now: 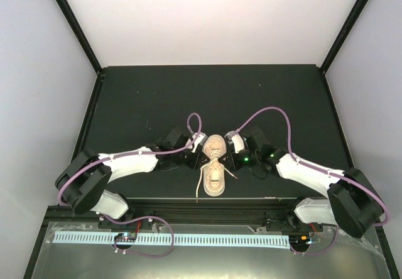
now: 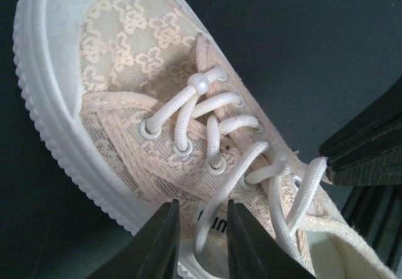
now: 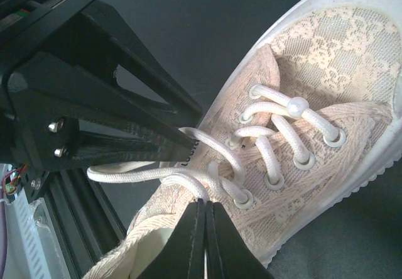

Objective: Tie the shoes

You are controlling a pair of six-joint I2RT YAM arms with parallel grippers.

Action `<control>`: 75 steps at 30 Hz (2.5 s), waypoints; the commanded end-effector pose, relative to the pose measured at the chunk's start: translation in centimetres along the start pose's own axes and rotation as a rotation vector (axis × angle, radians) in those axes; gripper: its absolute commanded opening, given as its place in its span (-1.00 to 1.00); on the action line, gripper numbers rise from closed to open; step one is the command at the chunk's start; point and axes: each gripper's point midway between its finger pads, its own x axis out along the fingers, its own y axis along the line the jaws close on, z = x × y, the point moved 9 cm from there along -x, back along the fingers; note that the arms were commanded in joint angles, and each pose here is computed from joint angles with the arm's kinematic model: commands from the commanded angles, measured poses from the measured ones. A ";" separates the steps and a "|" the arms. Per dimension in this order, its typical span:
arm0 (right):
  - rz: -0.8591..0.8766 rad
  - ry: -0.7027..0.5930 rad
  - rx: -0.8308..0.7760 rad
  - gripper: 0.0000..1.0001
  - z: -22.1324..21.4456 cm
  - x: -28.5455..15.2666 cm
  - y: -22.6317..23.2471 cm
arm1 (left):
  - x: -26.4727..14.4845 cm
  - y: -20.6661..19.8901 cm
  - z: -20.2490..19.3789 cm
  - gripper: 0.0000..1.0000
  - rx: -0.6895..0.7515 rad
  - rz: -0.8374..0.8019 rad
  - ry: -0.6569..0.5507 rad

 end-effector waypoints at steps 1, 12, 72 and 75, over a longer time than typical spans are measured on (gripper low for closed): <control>0.011 -0.035 -0.022 -0.97 0.5 -0.4 0.4 | 0.0 -0.7 1.6 -0.66 0.038 -0.049 -0.039; 0.013 -0.093 -0.023 -0.97 2.2 -0.7 1.2 | -1.1 -1.3 1.3 -0.97 0.084 -0.118 -0.158; -0.042 -0.012 0.003 -0.97 0.4 2.6 0.2 | -3.2 0.0 1.0 -0.28 0.033 0.062 -0.222; -0.040 -0.014 0.000 -0.97 0.4 2.6 0.2 | -2.1 1.1 0.8 -0.29 -0.009 0.109 -0.159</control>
